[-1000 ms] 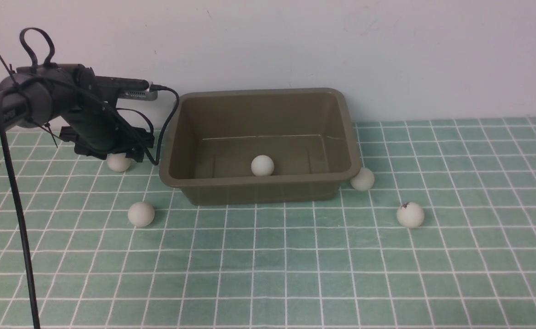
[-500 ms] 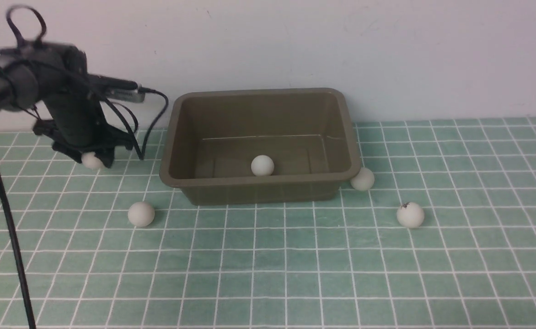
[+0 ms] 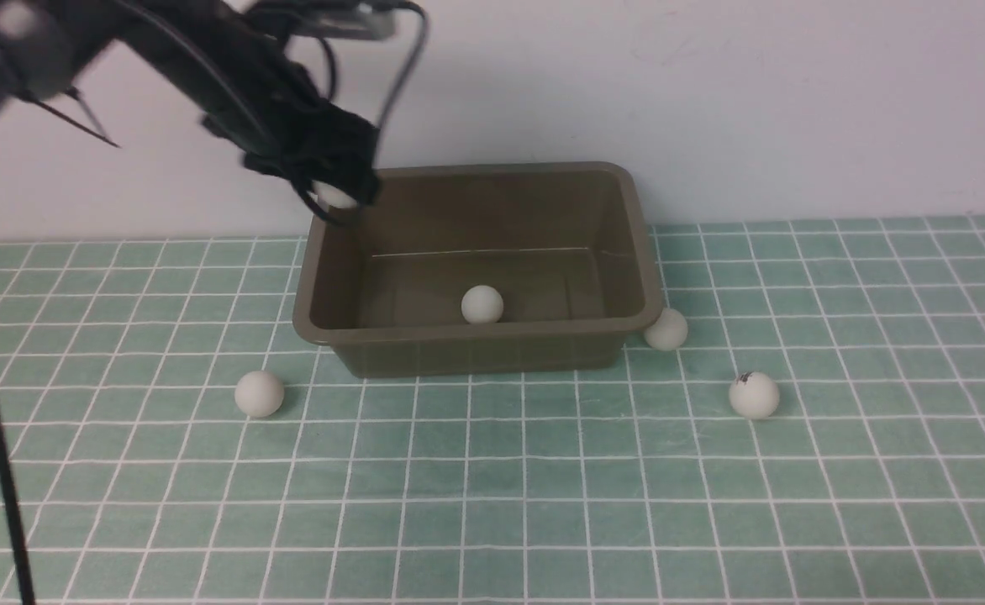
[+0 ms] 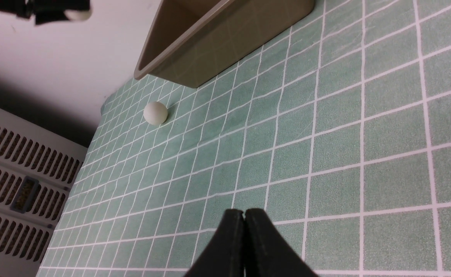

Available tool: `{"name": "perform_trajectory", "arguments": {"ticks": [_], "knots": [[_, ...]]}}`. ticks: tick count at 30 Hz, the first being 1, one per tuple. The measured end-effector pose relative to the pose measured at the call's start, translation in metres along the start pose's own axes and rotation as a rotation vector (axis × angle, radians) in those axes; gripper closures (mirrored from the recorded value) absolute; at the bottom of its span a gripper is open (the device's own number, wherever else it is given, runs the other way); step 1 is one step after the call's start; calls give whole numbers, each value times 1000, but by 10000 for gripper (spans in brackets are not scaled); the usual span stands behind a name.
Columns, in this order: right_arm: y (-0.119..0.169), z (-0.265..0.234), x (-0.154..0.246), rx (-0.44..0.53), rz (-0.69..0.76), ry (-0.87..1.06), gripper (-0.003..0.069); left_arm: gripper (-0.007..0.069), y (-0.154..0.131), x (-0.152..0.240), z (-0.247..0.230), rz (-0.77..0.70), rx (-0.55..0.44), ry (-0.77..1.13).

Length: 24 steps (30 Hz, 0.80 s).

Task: Put the table tennis balls in the box on the green coffee tablecloth.
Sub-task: 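Drop the ball into the bin, then reach for and grasp a ping pong ball on the table beside the basket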

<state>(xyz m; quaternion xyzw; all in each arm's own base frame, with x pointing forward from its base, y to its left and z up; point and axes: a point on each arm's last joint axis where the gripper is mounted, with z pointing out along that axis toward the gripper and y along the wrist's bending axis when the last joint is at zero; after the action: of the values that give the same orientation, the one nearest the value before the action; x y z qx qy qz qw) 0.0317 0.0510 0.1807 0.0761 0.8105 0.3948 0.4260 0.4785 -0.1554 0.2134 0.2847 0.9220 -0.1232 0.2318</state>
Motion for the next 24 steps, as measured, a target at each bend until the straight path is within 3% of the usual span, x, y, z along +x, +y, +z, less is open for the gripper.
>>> {"name": "perform_trajectory", "arguments": {"ticks": [6,15,19,24], "knots": [[1,0,1,-5,3,10,675,31,0,-6,-35,9,-15,59],[1,0,2,-9,-7,28,675,81,8,-11,-127,-9,-133,14],[1,0,2,-10,-18,30,675,100,14,6,-158,-85,-157,9],[2,0,2,-10,-24,32,675,105,21,38,-164,-157,-160,83]]}}
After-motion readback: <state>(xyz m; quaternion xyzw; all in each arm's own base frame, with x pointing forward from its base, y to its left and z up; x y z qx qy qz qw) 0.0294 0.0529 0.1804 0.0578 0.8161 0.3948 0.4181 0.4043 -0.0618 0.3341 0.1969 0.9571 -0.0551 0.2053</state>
